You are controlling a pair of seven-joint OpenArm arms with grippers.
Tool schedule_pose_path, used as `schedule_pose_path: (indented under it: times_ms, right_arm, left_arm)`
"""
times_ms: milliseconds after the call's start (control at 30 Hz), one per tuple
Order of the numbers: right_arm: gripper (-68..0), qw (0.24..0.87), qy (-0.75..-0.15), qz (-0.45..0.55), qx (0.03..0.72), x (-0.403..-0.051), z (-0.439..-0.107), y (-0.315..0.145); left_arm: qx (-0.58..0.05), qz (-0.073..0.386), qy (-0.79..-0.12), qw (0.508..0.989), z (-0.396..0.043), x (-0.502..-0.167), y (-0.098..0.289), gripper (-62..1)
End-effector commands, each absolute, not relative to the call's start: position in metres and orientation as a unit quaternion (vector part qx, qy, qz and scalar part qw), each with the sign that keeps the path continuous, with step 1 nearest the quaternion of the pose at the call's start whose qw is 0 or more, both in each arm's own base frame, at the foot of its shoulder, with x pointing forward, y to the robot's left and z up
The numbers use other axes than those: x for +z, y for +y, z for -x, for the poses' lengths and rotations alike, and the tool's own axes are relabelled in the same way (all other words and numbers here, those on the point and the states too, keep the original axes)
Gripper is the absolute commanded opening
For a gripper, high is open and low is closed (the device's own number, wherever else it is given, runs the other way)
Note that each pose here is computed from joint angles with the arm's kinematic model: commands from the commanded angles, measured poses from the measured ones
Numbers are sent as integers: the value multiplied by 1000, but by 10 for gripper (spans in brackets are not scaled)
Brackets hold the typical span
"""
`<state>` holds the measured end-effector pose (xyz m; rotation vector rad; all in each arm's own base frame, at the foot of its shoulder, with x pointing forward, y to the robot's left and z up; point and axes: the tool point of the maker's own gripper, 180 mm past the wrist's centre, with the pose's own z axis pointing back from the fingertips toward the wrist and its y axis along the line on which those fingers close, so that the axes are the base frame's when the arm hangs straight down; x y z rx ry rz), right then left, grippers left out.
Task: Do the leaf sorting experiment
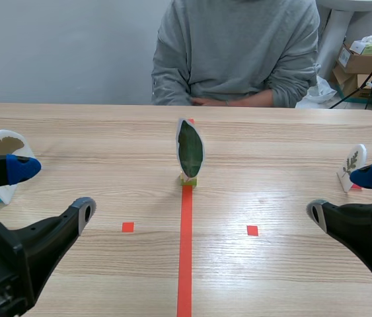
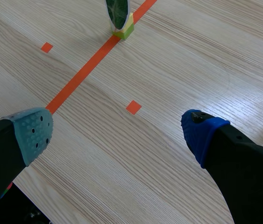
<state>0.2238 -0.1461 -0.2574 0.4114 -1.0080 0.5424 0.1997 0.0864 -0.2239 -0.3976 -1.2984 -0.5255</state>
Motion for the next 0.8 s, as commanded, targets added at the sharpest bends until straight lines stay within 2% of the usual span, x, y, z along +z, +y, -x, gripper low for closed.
schedule_pose_path:
  times_ms: [0,767]
  right_arm:
    - [-115,812,-484,-191,264,-249,-228,-147]
    - [-115,814,-481,-190,265,-250,-227,-147]
  left_arm:
    - [-236,189,-602,739,-200,-219,85,-73]
    - [-236,189,-602,739,-200,-219,85,-73]
